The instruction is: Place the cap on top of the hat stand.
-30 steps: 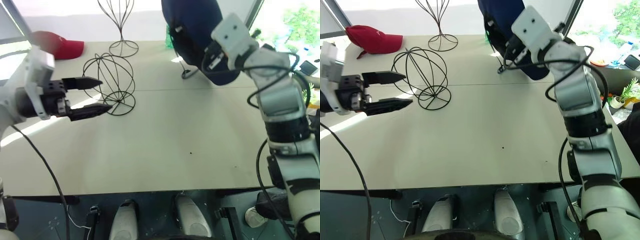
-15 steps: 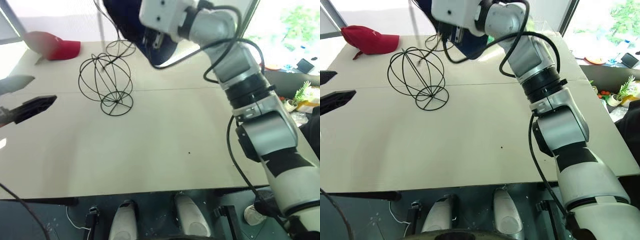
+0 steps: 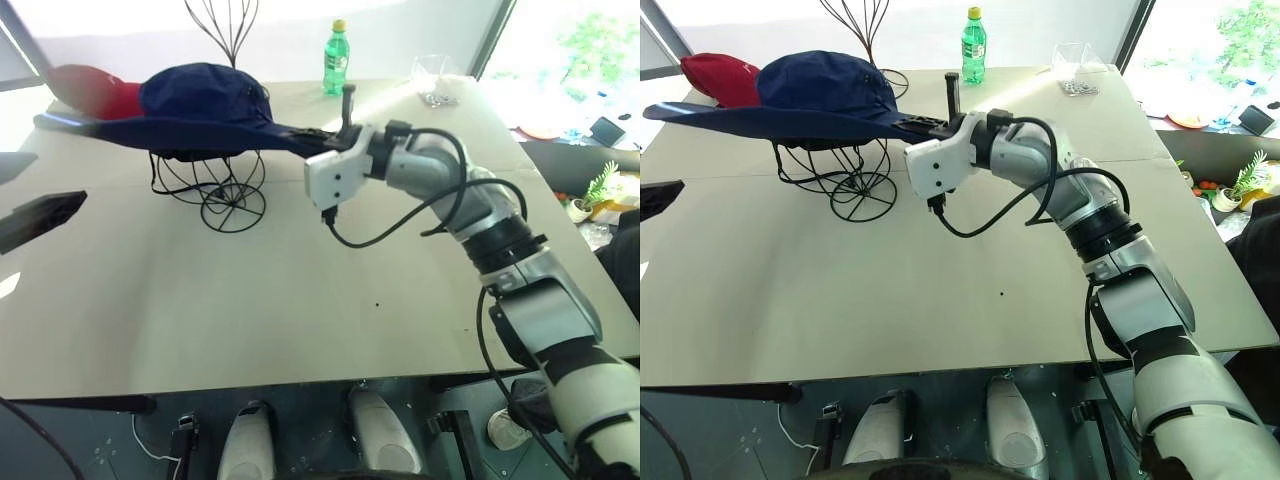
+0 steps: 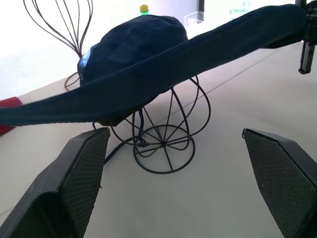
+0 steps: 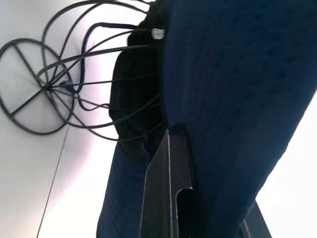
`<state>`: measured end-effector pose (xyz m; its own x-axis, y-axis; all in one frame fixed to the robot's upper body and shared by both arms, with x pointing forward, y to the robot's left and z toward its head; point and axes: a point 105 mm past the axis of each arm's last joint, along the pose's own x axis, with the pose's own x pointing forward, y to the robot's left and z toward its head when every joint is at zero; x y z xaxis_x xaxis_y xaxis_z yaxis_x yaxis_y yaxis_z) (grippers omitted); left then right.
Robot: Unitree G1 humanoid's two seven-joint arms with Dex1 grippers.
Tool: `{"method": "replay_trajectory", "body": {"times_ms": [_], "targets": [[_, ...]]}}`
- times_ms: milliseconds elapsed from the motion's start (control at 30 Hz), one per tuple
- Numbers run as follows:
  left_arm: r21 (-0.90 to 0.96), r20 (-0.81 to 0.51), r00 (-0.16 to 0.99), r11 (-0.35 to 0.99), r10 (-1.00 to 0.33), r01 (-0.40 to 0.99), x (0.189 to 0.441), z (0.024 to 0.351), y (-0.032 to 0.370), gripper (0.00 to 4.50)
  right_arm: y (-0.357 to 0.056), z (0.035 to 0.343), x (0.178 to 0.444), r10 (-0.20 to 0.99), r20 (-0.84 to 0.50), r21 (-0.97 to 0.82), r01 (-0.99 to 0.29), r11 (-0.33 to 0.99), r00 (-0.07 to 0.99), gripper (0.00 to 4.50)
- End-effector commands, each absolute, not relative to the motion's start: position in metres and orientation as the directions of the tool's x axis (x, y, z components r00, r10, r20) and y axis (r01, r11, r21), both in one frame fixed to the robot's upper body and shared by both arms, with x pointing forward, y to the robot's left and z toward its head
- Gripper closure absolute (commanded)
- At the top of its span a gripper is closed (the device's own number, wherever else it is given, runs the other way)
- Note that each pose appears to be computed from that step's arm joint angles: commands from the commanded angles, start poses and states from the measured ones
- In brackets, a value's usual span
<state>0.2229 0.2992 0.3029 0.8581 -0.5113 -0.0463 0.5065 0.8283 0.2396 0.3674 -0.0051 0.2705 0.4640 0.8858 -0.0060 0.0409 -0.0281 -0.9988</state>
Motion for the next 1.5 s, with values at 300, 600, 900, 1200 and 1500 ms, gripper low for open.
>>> {"method": "replay_trajectory", "body": {"times_ms": [300, 600, 900, 1200, 1500], "targets": [[0.237, -0.034, 0.844, 0.817, -0.535, 0.527, 0.200, 0.330, 0.303, 0.00, 0.005, 0.243, 0.361, 0.902, 0.093, -0.929, 0.363, -0.075, 0.422, 4.47], [0.188, -0.042, 0.889, 0.870, -0.456, 0.456, 0.186, 0.327, 0.327, 0.00, 0.009, 0.211, 0.354, 0.929, 0.055, -0.902, 0.416, -0.111, 0.367, 4.47], [0.207, -0.065, 0.896, 0.872, -0.440, 0.444, 0.183, 0.324, 0.329, 0.00, 0.015, 0.190, 0.365, 0.913, 0.066, -0.949, 0.309, -0.068, 0.402, 4.47], [0.213, -0.076, 0.883, 0.858, -0.462, 0.467, 0.191, 0.324, 0.324, 0.00, 0.018, 0.193, 0.367, 0.905, 0.070, -0.976, 0.216, -0.025, 0.420, 4.22], [0.202, -0.110, 0.860, 0.836, -0.499, 0.511, 0.198, 0.309, 0.316, 0.00, 0.003, 0.201, 0.365, 0.884, 0.068, -0.989, 0.150, -0.002, 0.462, 0.16]]}}
